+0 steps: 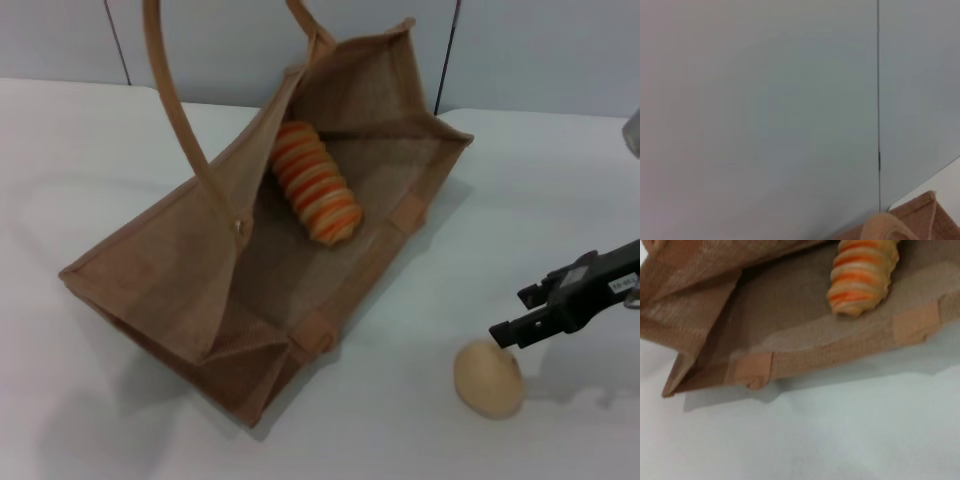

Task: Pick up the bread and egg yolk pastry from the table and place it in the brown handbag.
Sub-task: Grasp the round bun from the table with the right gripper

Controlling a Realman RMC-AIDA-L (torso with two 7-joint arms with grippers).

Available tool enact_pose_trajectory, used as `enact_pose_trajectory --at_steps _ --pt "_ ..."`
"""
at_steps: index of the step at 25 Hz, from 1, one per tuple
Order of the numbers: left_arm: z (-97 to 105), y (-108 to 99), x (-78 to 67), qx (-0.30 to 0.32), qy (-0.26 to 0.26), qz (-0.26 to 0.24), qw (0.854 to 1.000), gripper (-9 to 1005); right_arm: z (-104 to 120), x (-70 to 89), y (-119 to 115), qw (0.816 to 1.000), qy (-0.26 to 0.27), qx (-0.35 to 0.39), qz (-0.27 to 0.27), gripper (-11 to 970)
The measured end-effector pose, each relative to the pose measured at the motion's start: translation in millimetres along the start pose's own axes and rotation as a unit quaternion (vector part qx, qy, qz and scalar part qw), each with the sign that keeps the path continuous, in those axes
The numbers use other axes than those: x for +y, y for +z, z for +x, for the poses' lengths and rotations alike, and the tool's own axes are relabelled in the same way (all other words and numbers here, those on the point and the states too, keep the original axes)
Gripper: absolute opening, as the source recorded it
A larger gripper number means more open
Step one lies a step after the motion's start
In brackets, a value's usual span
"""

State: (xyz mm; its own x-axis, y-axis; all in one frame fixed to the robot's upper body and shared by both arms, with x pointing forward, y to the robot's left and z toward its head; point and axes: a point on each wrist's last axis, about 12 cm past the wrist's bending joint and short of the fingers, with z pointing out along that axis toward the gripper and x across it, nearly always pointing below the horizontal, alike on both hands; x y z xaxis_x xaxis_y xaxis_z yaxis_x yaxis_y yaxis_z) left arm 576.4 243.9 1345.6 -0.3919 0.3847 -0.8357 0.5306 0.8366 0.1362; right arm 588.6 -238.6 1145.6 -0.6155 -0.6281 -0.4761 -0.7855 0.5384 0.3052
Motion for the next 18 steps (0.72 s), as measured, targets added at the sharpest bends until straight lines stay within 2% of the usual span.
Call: enact_pose_trajectory --at_steps 18 --pt "2 2 2.1 0.007 -0.004 0.002 1.000 119 5 6.1 22 0.998 0.010 0.044 -0.032 823"
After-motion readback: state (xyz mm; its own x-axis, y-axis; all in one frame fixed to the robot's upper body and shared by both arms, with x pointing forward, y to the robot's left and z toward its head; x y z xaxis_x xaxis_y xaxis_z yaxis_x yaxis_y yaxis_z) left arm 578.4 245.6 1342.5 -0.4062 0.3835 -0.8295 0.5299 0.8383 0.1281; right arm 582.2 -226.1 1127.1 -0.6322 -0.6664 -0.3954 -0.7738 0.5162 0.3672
